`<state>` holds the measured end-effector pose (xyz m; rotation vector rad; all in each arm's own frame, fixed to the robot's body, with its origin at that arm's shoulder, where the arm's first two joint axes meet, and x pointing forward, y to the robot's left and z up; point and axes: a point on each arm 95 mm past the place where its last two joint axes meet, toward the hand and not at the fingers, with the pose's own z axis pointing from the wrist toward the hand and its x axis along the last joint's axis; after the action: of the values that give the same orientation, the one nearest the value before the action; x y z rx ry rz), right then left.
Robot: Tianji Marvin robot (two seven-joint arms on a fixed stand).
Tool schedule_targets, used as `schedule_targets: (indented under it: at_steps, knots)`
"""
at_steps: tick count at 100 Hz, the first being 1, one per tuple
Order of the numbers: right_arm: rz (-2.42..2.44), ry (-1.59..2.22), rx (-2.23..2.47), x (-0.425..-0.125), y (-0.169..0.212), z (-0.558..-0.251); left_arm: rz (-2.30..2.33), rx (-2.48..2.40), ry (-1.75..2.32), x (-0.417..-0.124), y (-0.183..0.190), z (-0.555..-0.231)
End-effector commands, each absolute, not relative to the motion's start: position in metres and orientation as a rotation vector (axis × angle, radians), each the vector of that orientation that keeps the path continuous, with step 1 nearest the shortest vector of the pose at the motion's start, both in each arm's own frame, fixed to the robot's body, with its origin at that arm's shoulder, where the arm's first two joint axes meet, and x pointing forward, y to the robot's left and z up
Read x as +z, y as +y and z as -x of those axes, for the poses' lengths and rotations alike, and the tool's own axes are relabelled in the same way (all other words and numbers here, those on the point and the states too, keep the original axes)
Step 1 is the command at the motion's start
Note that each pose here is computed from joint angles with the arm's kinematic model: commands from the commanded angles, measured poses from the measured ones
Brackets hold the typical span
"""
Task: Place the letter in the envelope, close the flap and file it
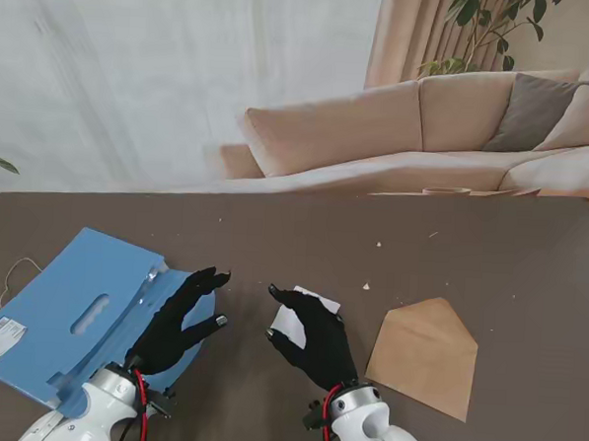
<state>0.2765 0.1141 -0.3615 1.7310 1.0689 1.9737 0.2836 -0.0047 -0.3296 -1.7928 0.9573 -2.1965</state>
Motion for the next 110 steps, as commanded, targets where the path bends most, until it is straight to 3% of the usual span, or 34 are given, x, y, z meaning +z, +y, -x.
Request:
schedule_targets:
  at_steps: [1, 24, 46, 76, 110]
  knots:
    - [-1.724, 1.046, 1.945, -0.35, 0.108, -0.272, 1.81, -2.203, 0.972, -0.329, -0.008, -0.281]
    - [-1.612, 1.008, 1.692, -0.312, 0.043, -0.275, 1.813, -2.204, 0.958, -0.328, -0.002, -0.284]
    - [-1.552, 1.026, 1.431, -0.299, -0.022, -0.285, 1.804, -2.224, 0.943, -0.325, -0.002, -0.284]
    - [-1.584, 1.025, 1.155, -0.307, -0.095, -0.297, 1.788, -2.233, 0.952, -0.326, -0.003, -0.283]
    - [-1.693, 1.037, 0.974, -0.337, -0.138, -0.311, 1.787, -2.238, 0.972, -0.326, -0.008, -0.282]
